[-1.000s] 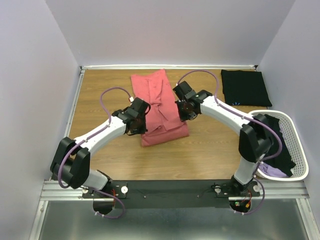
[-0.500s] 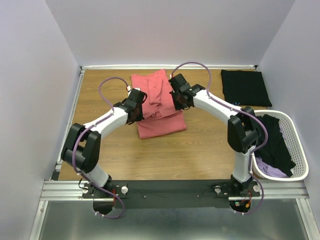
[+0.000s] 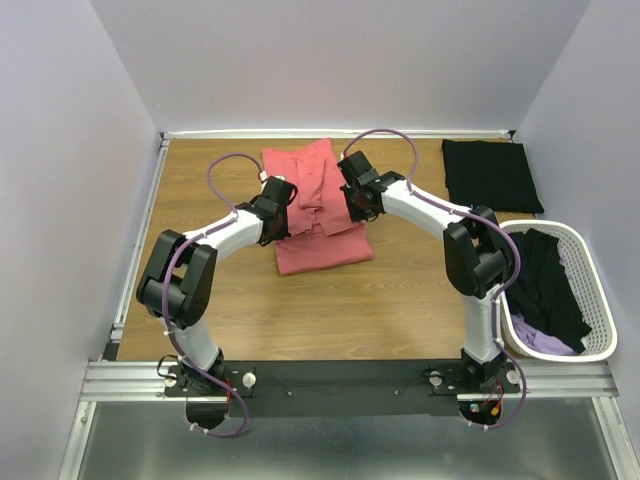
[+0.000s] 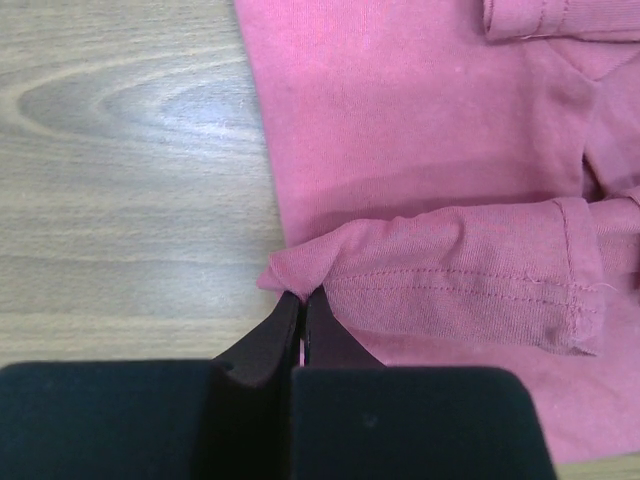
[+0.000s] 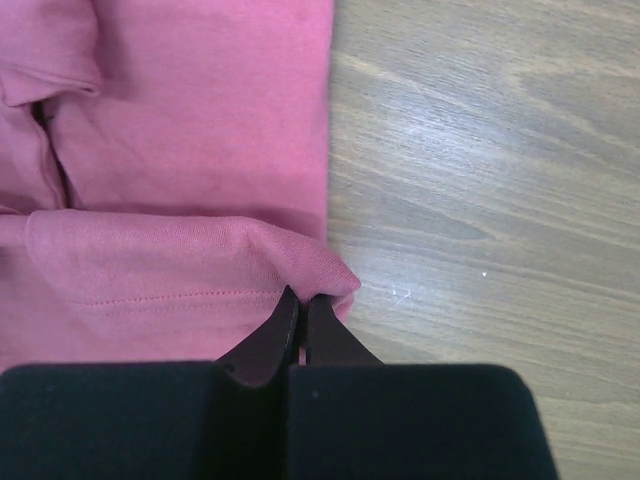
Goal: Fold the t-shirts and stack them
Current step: Fold the tshirt
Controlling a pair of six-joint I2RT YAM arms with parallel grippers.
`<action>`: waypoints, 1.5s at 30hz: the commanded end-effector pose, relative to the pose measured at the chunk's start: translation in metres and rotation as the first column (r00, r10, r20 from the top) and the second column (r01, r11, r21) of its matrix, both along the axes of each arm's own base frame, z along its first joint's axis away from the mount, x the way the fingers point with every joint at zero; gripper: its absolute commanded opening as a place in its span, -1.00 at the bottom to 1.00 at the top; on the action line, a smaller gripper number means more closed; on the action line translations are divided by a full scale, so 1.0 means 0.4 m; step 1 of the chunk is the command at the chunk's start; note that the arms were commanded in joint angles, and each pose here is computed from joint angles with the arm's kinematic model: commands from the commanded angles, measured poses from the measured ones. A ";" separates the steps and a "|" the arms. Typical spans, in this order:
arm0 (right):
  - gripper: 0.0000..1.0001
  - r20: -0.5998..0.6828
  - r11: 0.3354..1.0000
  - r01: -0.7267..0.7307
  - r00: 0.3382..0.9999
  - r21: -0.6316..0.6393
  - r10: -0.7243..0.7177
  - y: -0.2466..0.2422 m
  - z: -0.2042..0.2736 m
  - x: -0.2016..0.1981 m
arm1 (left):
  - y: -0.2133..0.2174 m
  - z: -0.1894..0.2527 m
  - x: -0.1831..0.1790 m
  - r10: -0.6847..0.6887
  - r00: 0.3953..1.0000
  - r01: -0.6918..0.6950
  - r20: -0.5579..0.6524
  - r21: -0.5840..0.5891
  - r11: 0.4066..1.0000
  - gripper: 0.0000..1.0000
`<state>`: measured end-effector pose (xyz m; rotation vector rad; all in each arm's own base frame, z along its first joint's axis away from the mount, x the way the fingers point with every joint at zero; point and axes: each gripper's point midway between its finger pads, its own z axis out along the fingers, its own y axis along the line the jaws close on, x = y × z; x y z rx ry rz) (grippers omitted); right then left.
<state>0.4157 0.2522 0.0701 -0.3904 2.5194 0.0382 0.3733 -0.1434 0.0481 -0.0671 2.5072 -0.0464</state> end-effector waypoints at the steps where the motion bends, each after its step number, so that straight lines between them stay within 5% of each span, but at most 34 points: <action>1: -0.99 -0.016 0.999 0.028 0.999 -0.045 -0.029 -0.038 -0.051 0.011 | 0.027 0.009 0.041 0.024 0.999 -0.026 0.038 0.051 0.998 -1.00; 10: -0.89 -0.038 0.997 0.046 0.998 -0.059 -0.049 -0.050 -0.084 0.005 | 0.025 0.010 0.053 0.030 0.998 -0.032 0.050 0.049 0.998 -0.98; 14: -0.68 -0.027 0.997 0.051 0.998 -0.054 -0.053 -0.045 -0.078 0.013 | 0.029 0.007 0.044 0.038 0.998 -0.040 0.050 0.047 0.998 -0.44; 15: -0.60 -0.018 0.997 0.056 0.998 -0.045 -0.057 -0.044 -0.065 0.016 | 0.029 0.010 0.045 0.035 0.998 -0.038 0.055 0.046 0.998 -0.09; 18: -0.29 0.003 0.999 0.054 0.999 0.002 -0.054 -0.029 -0.021 0.016 | 0.028 0.044 0.052 0.042 0.995 -0.045 0.091 0.031 0.999 0.41; 21: -0.10 0.042 0.998 0.035 0.998 0.058 -0.038 -0.001 0.042 0.005 | 0.024 0.097 0.048 0.056 0.989 -0.056 0.134 -0.006 0.998 0.55; 28: -0.11 0.079 0.967 -0.075 0.995 0.242 0.058 0.121 0.108 -0.068 | -0.020 0.212 -0.026 0.083 0.971 -0.057 0.224 -0.121 0.991 0.44; 33: -0.51 0.011 0.934 -0.112 0.993 0.340 0.115 0.188 0.046 -0.120 | -0.117 0.166 -0.113 0.005 0.988 0.027 0.152 -0.213 0.977 -0.24; 36: -0.69 -0.021 0.921 -0.119 0.990 0.371 0.136 0.216 0.006 -0.131 | -0.159 0.122 -0.136 -0.036 0.994 0.060 0.101 -0.236 0.970 -0.40; 45: -0.78 -0.064 0.911 -0.116 0.986 0.396 0.154 0.251 -0.062 -0.123 | -0.190 -0.019 -0.151 -0.088 0.995 0.077 -0.056 -0.182 0.980 -0.50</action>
